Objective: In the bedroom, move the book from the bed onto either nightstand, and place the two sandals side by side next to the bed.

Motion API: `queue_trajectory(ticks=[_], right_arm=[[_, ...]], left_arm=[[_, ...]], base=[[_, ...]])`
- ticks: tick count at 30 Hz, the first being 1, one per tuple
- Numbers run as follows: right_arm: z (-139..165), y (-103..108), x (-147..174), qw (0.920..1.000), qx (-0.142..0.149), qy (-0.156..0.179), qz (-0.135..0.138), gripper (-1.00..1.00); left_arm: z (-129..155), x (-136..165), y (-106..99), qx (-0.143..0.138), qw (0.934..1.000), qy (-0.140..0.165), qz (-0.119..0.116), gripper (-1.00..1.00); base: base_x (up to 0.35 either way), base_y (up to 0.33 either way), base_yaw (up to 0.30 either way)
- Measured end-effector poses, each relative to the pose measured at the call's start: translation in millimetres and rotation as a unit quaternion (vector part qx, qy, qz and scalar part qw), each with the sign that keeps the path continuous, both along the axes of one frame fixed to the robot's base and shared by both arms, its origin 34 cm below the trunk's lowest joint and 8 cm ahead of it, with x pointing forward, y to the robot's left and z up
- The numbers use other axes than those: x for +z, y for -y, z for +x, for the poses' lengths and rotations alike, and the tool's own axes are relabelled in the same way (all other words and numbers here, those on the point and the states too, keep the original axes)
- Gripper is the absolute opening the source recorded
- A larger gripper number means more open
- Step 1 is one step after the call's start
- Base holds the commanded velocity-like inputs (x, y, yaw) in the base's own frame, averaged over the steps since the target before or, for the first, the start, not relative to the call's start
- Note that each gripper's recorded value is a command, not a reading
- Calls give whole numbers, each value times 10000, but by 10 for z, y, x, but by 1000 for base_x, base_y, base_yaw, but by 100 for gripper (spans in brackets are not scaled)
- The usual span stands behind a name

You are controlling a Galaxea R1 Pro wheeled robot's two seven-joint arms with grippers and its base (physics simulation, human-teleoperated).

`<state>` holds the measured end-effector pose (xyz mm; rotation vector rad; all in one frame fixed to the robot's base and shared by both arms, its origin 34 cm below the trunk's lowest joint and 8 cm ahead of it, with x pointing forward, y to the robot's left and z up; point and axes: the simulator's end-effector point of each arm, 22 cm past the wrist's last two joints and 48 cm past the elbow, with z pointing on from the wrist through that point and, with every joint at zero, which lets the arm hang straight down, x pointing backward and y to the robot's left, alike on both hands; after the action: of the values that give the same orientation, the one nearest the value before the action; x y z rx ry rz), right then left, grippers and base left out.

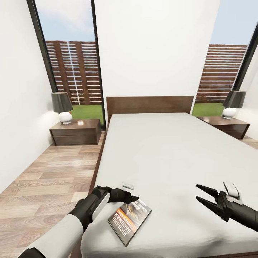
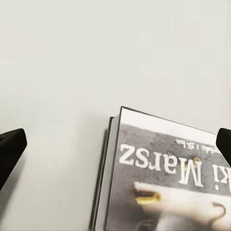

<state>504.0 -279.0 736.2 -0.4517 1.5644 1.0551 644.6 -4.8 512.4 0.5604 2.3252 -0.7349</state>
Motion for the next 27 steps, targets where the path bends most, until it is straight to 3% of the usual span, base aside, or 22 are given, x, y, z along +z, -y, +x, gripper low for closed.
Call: queue_trajectory(ticks=[27], right_arm=[[0, -61, -23, 10000, 72, -32, -16, 100]], left_arm=[[3, -2, -1, 0, 10000, 16, 3, 100]], base=[[-14, 0, 0]])
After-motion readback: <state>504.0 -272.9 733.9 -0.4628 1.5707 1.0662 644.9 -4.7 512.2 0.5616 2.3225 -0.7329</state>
